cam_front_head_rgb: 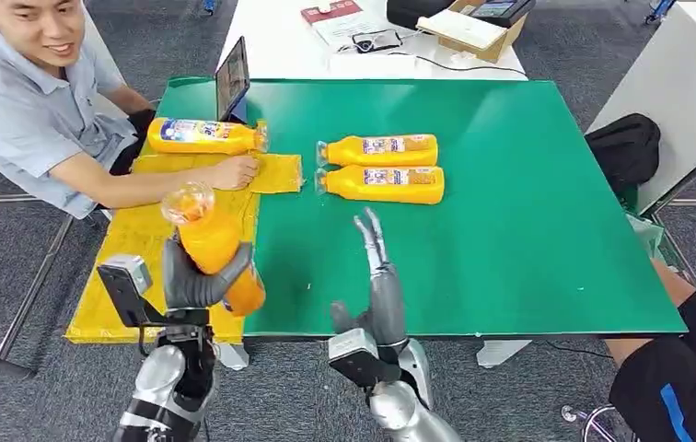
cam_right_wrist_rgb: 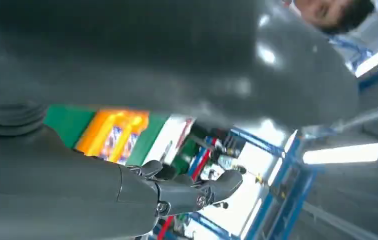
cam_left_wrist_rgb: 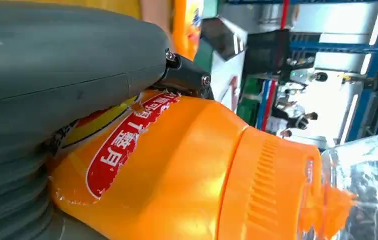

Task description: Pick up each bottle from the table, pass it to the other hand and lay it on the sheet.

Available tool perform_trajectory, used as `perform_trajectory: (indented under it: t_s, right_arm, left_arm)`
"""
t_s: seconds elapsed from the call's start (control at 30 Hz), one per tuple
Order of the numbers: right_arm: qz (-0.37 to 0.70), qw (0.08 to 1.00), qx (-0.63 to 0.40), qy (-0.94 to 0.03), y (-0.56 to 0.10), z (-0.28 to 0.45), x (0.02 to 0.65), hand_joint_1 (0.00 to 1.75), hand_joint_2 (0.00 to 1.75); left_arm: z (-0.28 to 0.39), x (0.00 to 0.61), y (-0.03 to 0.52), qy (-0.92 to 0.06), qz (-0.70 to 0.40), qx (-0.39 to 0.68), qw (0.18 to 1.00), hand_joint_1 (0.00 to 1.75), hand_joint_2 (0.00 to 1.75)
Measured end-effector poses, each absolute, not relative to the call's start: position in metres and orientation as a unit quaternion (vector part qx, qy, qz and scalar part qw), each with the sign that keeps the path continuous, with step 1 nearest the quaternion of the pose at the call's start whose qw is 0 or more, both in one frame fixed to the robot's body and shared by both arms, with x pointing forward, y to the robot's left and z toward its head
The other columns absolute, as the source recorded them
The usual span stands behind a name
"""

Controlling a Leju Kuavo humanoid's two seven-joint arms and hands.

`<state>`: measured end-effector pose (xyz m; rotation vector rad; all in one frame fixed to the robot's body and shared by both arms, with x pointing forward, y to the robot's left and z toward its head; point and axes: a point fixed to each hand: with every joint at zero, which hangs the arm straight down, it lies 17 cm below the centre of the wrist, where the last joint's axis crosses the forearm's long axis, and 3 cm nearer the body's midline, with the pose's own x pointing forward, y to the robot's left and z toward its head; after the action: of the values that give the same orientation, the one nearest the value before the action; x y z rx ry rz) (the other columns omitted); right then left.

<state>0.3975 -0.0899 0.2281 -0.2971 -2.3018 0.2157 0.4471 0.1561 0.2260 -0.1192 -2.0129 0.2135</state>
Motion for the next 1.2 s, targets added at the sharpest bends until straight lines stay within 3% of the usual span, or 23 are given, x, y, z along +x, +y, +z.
perform_trajectory:
  t_s: [0.13,0.3,0.43,0.57,0.87,0.9,1.2]
  right_arm:
    - [0.075,0.386,-0.130,-0.910,-0.098,0.234,0.395,0.00,0.00]
    - [0.020,0.361,-0.186,-0.914,-0.135,0.257,0.392,0.00,0.00]
    - [-0.022,0.344,-0.208,-0.916,-0.161,0.280,0.391,0.00,0.00]
    - [-0.033,0.342,-0.205,-0.916,-0.163,0.285,0.392,0.00,0.00]
    - [-0.039,0.354,-0.198,-0.913,-0.163,0.278,0.397,0.00,0.00]
    - [-0.043,0.360,-0.195,-0.911,-0.164,0.276,0.399,0.00,0.00]
    - [-0.058,0.417,-0.167,-0.891,-0.163,0.242,0.423,0.00,0.00]
  left_arm:
    - [0.228,0.450,0.164,-0.847,0.085,-0.024,0.524,1.75,1.75]
    - [0.251,0.458,0.200,-0.869,0.051,0.147,0.469,1.75,1.75]
    - [0.269,0.475,0.210,-0.865,-0.018,0.272,0.422,1.75,1.75]
    - [0.252,0.512,0.191,-0.825,-0.156,0.371,0.397,1.75,1.75]
    - [0.193,0.546,0.179,-0.752,-0.285,0.420,0.421,1.75,1.75]
    - [0.188,0.551,0.179,-0.743,-0.296,0.423,0.426,1.75,0.00]
    - [0.112,0.575,0.177,-0.656,-0.385,0.353,0.545,1.75,0.00]
